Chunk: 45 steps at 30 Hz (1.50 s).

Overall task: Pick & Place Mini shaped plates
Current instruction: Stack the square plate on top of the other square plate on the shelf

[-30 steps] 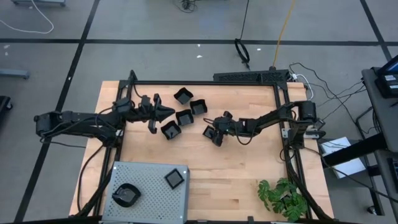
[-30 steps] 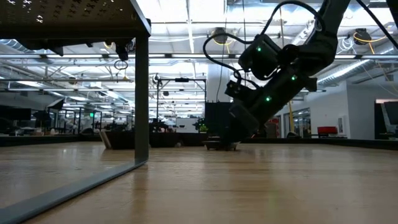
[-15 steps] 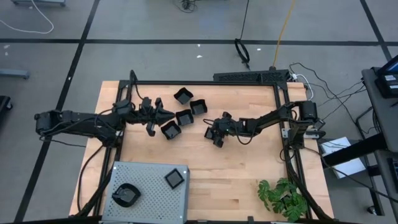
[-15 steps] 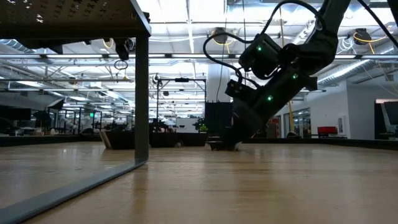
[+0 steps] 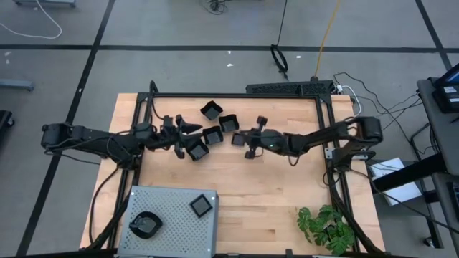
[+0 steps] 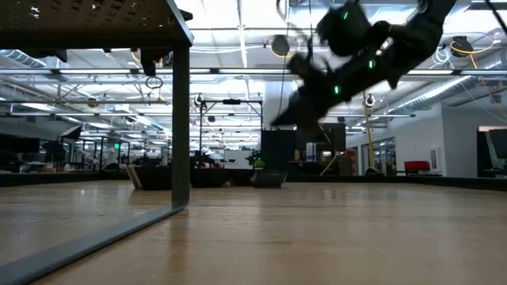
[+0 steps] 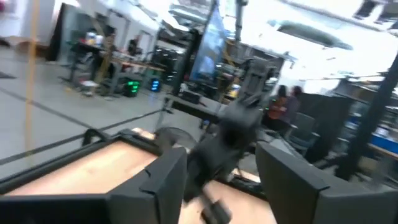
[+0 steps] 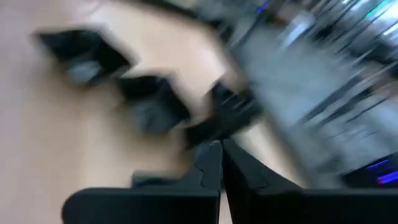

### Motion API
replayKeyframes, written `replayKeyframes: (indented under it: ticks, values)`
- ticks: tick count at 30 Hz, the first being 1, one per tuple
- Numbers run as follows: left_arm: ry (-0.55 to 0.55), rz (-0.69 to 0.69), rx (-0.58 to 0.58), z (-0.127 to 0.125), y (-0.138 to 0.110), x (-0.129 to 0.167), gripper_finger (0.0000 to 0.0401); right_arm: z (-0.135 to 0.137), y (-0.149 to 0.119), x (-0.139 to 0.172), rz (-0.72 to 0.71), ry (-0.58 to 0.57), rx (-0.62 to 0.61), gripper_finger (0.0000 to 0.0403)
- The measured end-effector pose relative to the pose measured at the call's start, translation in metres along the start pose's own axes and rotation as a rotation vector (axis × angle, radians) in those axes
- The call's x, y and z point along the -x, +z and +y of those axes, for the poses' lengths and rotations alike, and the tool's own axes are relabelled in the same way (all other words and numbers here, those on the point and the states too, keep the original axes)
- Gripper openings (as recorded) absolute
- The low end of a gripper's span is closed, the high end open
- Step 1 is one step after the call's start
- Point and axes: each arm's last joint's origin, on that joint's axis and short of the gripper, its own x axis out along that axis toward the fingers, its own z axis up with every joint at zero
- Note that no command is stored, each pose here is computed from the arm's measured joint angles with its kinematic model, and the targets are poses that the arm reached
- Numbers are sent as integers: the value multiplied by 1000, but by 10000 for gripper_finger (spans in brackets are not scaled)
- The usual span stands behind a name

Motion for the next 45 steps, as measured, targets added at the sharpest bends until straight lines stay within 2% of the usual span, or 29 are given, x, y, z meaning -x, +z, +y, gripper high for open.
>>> replayKeyframes:
  ticks: [2, 5, 7, 9, 11, 16, 20, 23, 26, 30, 33, 35, 41, 45]
  values:
    - [33, 11, 11, 1, -2, -1, 210, -6, 15, 9, -62, -84, 68, 1]
    - [61, 53, 12, 2, -8, -8, 222, -12, 31, 21, -142, -130, 110, 0]
    - [67, 68, 18, 2, -10, -15, 224, -15, 35, 26, -158, -131, 83, 3]
    - [76, 92, 15, 3, -15, -21, 223, -19, 36, 29, -148, -122, -28, 8]
    - [82, 112, -7, 4, -18, -28, 220, -23, 32, 27, -126, -66, -130, 19]
    - [99, 126, -76, 7, -19, -39, 217, -33, 7, 8, 34, 182, -307, 80]
    - [110, 124, -87, 10, -18, -42, 216, -38, -20, -9, 217, 194, -426, 142]
    - [115, 131, -89, 11, -18, -42, 218, -29, -30, -17, 254, 208, -418, 175]
    - [119, 144, -93, 11, -19, -42, 220, -14, -30, -25, 192, 242, -331, 185]
    - [120, 149, -85, 11, -20, -42, 216, 1, -28, -30, 103, 270, -231, 175]
    - [120, 150, -83, 11, -20, -42, 210, 5, -35, -37, 117, 270, -215, 150]
    - [119, 151, -78, 11, -20, -42, 206, 5, -43, -41, 156, 262, -222, 123]
    - [119, 153, -61, 11, -21, -42, 196, 0, -43, -47, 123, 243, -242, 14]
    - [119, 162, -61, 11, -22, -42, 193, -5, -48, -49, 153, 230, -244, 12]
